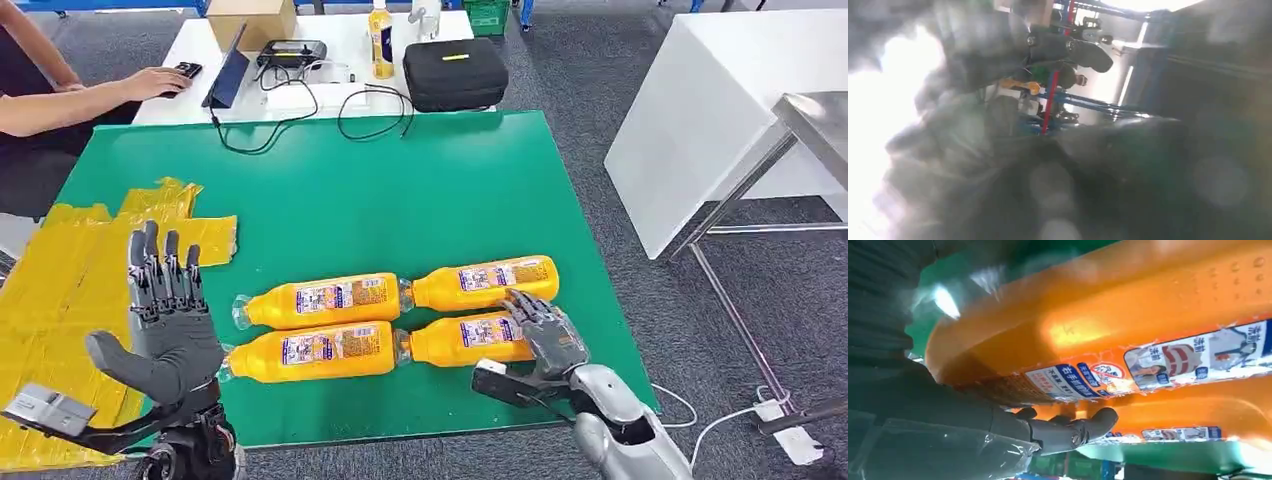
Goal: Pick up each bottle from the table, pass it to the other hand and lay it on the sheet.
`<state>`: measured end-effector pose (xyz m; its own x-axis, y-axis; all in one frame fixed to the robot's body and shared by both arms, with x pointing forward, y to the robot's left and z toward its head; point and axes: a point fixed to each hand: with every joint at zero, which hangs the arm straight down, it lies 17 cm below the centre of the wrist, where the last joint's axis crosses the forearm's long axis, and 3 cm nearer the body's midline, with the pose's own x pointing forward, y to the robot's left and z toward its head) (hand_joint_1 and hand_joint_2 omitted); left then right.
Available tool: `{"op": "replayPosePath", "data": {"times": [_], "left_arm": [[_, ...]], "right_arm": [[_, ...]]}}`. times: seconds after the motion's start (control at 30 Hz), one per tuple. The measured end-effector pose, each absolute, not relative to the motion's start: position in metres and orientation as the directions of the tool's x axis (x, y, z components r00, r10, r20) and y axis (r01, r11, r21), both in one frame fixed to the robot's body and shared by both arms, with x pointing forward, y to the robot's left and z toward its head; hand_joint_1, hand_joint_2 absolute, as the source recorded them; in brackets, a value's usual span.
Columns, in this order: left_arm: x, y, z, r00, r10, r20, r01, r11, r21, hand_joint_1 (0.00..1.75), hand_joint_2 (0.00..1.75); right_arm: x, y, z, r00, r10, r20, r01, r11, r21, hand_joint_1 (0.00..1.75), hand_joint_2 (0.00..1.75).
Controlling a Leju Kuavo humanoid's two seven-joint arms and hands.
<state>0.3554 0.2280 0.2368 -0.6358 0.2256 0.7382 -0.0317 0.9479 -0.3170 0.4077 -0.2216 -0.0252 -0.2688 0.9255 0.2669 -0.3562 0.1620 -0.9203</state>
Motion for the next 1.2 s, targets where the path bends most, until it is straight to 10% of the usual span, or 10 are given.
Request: {"op": "replayPosePath", "data": {"times": [0.07,0.1,1.0,1.03,1.2], "left_arm": [[0.355,0.229,0.237,-0.636,0.225,0.738,-0.033,0.948,-0.317,0.0,0.0],[0.355,0.229,0.237,-0.636,0.225,0.738,-0.032,0.948,-0.317,0.0,0.0],[0.359,0.239,0.222,-0.611,0.188,0.769,-0.089,0.949,-0.303,0.0,0.0],[0.361,0.239,0.218,-0.598,0.184,0.78,-0.097,0.95,-0.298,0.0,1.75],[0.364,0.235,0.202,-0.559,0.172,0.811,-0.117,0.952,-0.283,0.0,1.75]], "right_arm": [[0.409,-0.221,-0.027,-0.274,0.927,0.257,-0.364,0.148,-0.92,0.28,1.75],[0.41,-0.222,-0.029,-0.278,0.928,0.25,-0.369,0.137,-0.919,1.71,1.75],[0.403,-0.242,-0.03,-0.267,0.908,0.323,-0.413,0.194,-0.89,1.75,1.75],[0.401,-0.234,-0.025,-0.262,0.889,0.376,-0.401,0.254,-0.88,1.75,1.75],[0.376,-0.182,0.009,-0.286,0.71,0.644,-0.361,0.542,-0.759,1.75,1.75]]}}
